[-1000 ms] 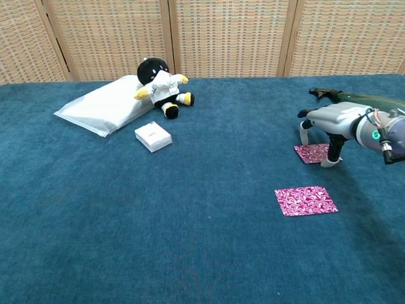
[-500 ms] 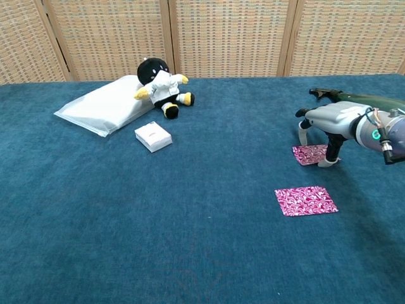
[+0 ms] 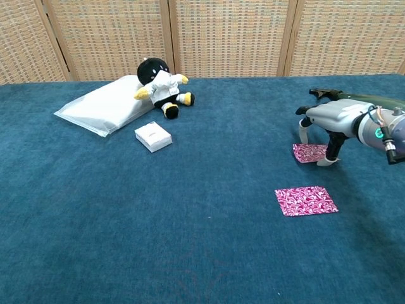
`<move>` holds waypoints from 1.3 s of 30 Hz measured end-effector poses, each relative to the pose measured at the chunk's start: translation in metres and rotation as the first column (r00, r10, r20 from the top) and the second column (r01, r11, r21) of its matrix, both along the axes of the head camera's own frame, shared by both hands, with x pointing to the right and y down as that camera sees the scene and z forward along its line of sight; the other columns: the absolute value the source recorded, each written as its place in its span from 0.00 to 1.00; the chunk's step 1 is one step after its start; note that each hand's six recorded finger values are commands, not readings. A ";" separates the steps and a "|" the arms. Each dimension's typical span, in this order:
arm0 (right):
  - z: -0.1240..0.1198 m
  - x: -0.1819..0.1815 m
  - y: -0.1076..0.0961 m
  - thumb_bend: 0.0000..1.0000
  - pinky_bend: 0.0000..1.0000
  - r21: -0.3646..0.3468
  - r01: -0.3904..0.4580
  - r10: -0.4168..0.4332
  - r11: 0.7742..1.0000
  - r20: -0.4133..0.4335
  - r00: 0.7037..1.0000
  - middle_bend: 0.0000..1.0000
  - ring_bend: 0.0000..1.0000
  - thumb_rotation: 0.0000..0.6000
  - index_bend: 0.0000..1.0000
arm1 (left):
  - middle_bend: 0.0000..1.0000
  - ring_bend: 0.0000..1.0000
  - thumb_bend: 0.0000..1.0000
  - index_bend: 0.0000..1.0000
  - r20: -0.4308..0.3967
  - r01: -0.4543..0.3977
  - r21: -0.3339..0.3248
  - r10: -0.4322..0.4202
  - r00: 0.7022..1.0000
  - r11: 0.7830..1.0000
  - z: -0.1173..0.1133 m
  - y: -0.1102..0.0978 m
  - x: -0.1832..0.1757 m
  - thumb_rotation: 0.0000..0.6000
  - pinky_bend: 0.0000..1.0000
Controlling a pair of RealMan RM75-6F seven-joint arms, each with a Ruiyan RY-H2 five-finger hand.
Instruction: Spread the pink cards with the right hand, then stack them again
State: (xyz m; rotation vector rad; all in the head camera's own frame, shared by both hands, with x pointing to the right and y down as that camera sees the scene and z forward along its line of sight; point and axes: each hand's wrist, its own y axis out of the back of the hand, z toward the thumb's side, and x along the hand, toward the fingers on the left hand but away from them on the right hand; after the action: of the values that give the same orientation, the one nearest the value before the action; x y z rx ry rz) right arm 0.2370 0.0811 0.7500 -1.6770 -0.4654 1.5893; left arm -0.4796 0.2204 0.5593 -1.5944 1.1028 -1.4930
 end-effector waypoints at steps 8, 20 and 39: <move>-0.009 0.003 0.001 0.36 0.02 0.012 -0.008 0.008 1.000 -0.004 1.000 0.00 0.00 1.00 0.55 | 0.00 0.00 0.00 0.00 -0.007 -0.002 -0.001 0.002 1.000 1.000 0.000 0.000 0.000 1.00 0.00; -0.022 0.009 0.015 0.36 0.02 0.009 -0.023 0.023 1.000 -0.005 1.000 0.00 0.00 1.00 0.55 | 0.00 0.00 0.00 0.00 -0.019 0.000 0.003 0.000 1.000 1.000 -0.001 0.000 0.000 1.00 0.00; -0.064 -0.006 0.072 0.36 0.03 0.007 0.011 -0.011 1.000 0.054 0.998 0.01 0.00 1.00 0.55 | 0.00 0.00 0.00 0.00 -0.042 -0.003 -0.007 0.003 0.999 1.000 -0.001 0.001 0.000 1.00 0.00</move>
State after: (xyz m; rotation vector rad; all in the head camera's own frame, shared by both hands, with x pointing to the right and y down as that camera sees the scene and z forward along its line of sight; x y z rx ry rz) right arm 0.2310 0.1534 0.6858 -1.7178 -0.4870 1.5362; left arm -0.4791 0.2212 0.5584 -1.6382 1.1190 -1.4690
